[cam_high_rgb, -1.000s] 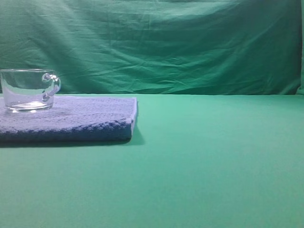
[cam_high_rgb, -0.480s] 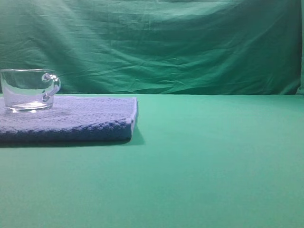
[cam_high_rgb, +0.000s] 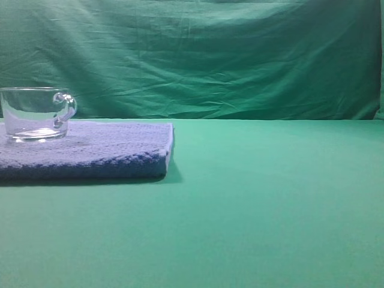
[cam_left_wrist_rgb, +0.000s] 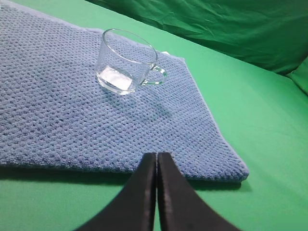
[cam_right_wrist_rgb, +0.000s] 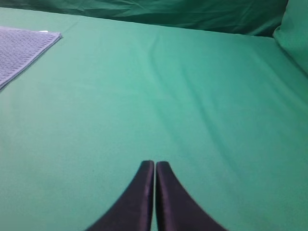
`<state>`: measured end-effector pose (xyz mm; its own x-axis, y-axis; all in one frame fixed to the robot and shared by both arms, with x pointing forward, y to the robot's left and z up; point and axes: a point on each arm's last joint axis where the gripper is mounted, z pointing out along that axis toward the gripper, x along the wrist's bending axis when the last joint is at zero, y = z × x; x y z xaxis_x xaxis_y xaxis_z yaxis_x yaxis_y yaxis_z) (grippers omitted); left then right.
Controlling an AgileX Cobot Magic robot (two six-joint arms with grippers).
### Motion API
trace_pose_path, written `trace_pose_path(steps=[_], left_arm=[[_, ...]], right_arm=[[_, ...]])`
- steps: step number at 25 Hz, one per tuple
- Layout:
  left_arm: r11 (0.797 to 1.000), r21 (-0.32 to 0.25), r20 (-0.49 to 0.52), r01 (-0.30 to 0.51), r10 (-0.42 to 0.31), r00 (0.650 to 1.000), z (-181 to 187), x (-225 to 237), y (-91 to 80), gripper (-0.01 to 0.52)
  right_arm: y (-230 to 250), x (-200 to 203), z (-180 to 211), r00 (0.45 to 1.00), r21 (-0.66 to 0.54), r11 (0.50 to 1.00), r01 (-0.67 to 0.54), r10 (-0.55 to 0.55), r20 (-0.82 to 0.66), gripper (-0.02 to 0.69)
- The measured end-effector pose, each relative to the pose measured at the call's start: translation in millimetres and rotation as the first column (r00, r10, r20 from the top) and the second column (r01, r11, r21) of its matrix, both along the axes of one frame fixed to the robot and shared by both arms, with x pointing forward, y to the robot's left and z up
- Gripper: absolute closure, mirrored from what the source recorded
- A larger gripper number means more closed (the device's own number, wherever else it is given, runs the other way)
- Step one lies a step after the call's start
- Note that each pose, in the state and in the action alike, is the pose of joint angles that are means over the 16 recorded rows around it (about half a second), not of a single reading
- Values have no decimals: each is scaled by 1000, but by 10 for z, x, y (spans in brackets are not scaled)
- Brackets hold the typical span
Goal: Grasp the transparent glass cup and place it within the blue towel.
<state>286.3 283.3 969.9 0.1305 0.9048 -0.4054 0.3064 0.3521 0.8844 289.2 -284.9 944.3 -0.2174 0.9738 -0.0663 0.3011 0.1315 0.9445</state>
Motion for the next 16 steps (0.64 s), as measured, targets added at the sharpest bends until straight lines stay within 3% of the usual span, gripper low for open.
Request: trace_pose_path(steps=[16], left_arm=[[1000,0,0,0,0,1000,0,0,0,514]], right_arm=[[0,0,-1,1000,0,1000,0,0,-1,665]])
